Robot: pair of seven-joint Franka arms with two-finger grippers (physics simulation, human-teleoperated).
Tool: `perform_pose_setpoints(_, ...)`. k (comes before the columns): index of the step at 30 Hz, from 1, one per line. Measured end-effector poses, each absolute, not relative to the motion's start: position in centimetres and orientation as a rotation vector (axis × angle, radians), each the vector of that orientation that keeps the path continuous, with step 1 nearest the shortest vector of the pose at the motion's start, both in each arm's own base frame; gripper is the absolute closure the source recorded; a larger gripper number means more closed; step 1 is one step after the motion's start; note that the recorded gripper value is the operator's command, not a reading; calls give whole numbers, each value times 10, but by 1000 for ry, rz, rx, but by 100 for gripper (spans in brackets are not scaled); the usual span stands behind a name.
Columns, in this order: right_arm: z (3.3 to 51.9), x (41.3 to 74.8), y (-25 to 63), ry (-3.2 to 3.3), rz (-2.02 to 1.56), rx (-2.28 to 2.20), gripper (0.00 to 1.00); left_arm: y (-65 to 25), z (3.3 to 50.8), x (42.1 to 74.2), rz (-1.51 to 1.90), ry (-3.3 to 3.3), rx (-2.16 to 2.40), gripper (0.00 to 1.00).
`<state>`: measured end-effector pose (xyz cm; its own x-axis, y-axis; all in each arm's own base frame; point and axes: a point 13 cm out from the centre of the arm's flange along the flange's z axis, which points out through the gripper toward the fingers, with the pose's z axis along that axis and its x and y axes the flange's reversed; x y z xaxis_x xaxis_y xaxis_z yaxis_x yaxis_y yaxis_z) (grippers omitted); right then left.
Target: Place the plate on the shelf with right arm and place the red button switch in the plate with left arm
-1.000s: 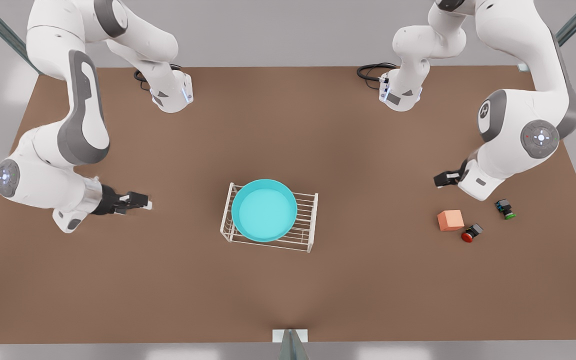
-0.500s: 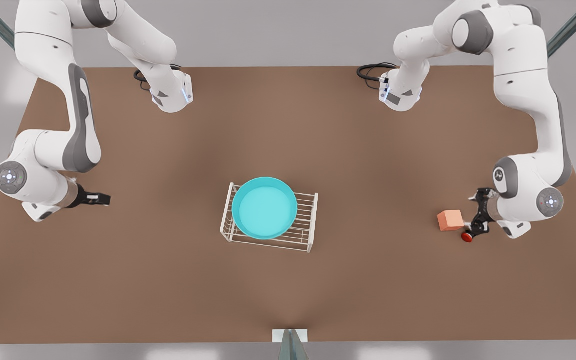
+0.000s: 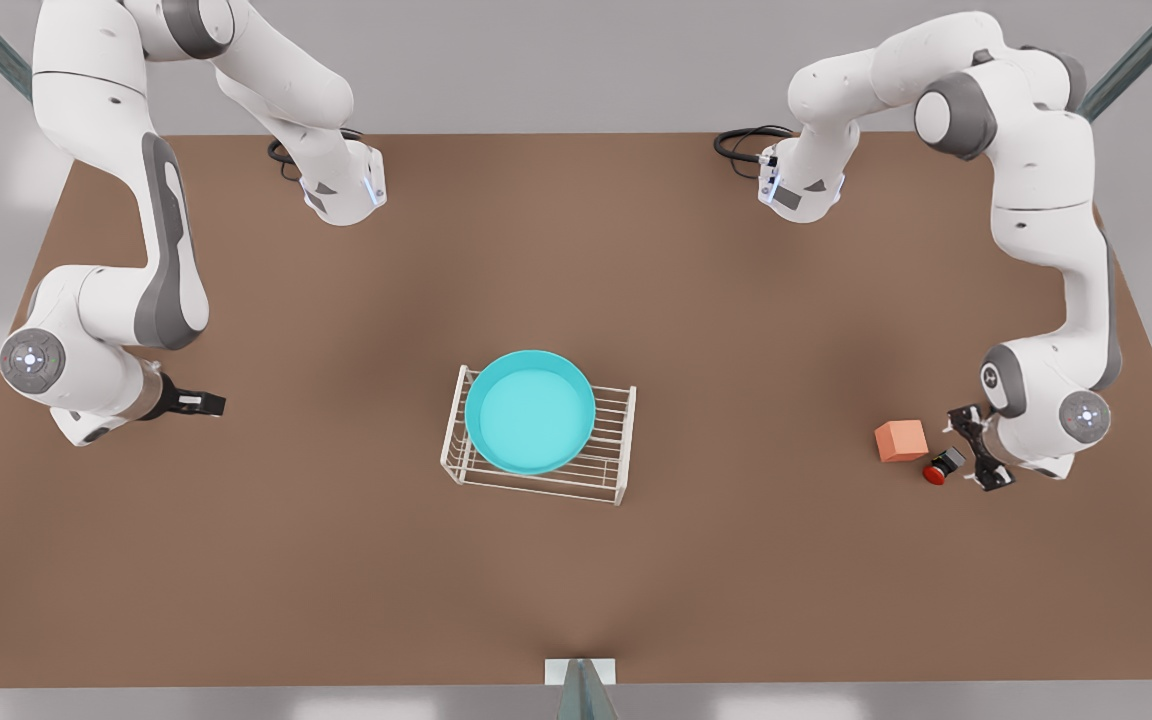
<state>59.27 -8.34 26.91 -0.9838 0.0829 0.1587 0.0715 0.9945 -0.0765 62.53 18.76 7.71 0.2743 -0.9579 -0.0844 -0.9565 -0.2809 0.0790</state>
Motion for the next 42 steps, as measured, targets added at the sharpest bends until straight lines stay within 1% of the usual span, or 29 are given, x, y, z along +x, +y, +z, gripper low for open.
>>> perform_pose_setpoints(6, 268, 593, -82, -2973, 107, -134, 0, 187, 64, 631, -163, -1785, 2599, 0)
perform_pose_setpoints(9, 267, 593, -82, -2971, 107, -142, 0, 187, 55, 626, -164, -1735, 2634, 0)
perform_pose_setpoints(27, 265, 593, -79, -2967, 109, -165, 0, 191, 35, 626, -138, -1570, 2763, 0)
perform_pose_setpoints(28, 265, 593, -79, -2967, 109, -166, 0, 191, 35, 626, -136, -1565, 2767, 7)
perform_pose_setpoints(29, 265, 593, -79, -2967, 109, -167, 0, 191, 35, 626, -135, -1560, 2771, 40)
perform_pose_setpoints(30, 265, 593, -79, -2967, 109, -168, 0, 191, 35, 626, -133, -1555, 2774, 53)
perform_pose_setpoints(32, 265, 593, -79, -2967, 109, -169, 0, 192, 36, 627, -129, -1546, 2782, 66)
perform_pose_setpoints(34, 265, 593, -79, -2967, 109, -171, 0, 192, 36, 627, -126, -1540, 2785, 73)
perform_pose_setpoints(35, 265, 593, -79, -2967, 109, -171, 0, 192, 37, 627, -125, -1538, 2784, 74)
perform_pose_setpoints(37, 265, 593, -79, -2967, 109, -173, 0, 192, 38, 627, -124, -1538, 2783, 78)
perform_pose_setpoints(40, 265, 593, -78, -2966, 109, -172, 0, 194, 45, 631, -116, -1548, 2783, 78)
perform_pose_setpoints(42, 265, 593, -78, -2966, 109, -173, 0, 198, 63, 642, -100, -1563, 2789, 78)
